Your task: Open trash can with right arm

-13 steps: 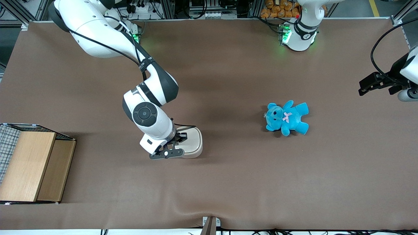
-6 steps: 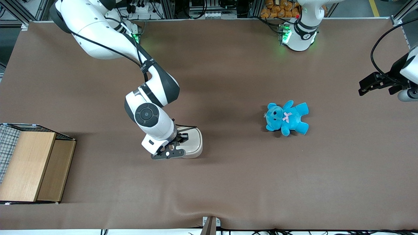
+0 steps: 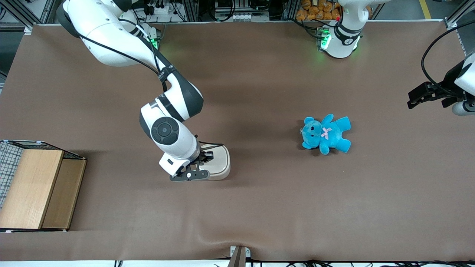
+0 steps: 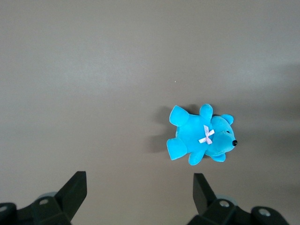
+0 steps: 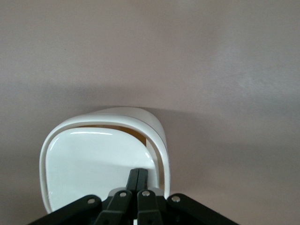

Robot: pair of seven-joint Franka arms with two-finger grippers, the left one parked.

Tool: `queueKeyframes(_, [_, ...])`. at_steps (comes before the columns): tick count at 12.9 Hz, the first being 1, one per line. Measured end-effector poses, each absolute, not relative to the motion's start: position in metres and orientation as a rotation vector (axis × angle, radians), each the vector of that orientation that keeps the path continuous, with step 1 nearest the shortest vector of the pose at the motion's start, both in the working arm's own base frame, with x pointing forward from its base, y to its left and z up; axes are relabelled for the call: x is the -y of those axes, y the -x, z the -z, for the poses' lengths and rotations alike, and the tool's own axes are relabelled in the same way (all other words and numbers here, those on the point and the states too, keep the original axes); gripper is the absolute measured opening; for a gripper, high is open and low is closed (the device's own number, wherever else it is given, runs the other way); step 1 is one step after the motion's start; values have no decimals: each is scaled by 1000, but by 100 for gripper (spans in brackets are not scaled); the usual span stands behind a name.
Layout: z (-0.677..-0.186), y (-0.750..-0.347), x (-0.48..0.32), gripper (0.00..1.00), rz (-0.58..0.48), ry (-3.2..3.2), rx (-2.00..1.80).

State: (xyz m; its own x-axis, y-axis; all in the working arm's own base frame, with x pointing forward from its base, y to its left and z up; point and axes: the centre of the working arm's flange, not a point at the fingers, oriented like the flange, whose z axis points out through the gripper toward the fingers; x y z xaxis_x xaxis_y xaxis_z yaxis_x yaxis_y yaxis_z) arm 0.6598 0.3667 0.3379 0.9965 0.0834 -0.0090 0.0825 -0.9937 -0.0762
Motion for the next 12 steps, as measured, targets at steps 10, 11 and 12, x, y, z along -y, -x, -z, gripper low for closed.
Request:
queueKeyframes(10, [-423,-644,-396,1,-227,2831,-93])
queueKeyframes(11, [-432,-642,-400,1,-235,2801,-122])
queueKeyframes(12, [-441,-641,-403,1,-240,2776,-144])
